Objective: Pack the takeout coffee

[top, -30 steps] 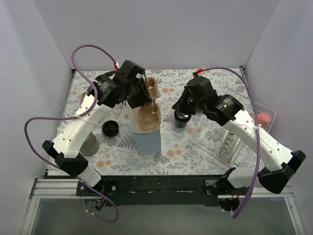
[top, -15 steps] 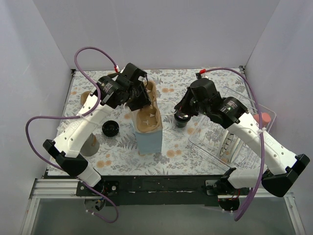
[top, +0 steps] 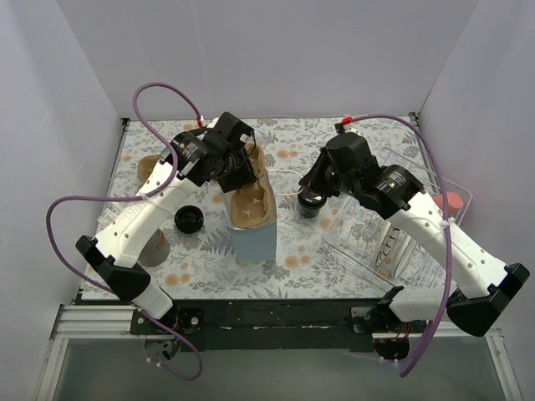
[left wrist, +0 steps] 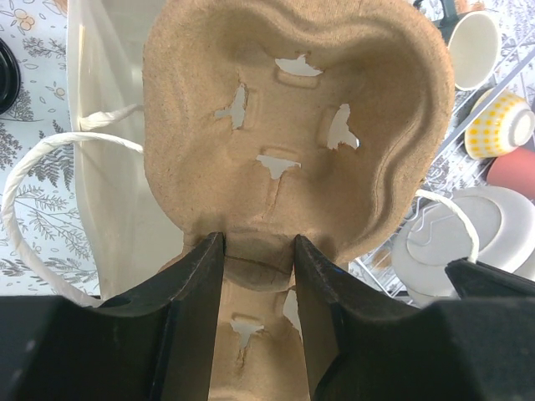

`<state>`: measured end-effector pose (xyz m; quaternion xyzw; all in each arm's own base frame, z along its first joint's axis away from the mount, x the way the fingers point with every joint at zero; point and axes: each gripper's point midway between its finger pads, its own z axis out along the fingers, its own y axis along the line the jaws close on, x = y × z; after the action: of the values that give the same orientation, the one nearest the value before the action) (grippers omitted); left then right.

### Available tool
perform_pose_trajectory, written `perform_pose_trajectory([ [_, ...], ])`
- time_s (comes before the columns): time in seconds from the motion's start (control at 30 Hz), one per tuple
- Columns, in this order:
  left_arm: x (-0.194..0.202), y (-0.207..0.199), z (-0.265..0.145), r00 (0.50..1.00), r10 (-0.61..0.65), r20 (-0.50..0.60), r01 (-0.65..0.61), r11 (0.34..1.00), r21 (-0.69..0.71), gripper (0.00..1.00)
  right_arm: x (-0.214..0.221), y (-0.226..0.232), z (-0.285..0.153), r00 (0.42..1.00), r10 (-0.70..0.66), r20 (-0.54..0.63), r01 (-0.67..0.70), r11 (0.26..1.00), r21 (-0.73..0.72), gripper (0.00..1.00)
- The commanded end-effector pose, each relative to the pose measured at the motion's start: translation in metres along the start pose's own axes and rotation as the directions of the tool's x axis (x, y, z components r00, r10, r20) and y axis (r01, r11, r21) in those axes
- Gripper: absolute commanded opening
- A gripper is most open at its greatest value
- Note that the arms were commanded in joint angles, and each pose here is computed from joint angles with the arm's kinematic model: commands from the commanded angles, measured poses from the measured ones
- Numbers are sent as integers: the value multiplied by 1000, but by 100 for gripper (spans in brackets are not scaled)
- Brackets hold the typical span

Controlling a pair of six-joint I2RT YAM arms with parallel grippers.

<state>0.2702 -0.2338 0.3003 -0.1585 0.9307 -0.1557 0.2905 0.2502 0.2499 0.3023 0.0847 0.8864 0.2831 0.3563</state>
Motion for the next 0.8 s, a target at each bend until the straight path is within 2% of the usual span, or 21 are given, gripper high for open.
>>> perform_pose_trajectory([
  [0.0,1,16,3,1000,11,11,-10,997,-72,20,-13,13,-8,999,-6,52,10,998,-67,1],
  [0.33,3,29,7,999,-30,34,34,993,-116,19,-14,3,-10,997,-8,74,11,999,-40,1],
  [0.77,19,42,21,998,-57,-2,55,983,-173,18,-19,3,-16,995,-15,97,19,999,-43,1],
])
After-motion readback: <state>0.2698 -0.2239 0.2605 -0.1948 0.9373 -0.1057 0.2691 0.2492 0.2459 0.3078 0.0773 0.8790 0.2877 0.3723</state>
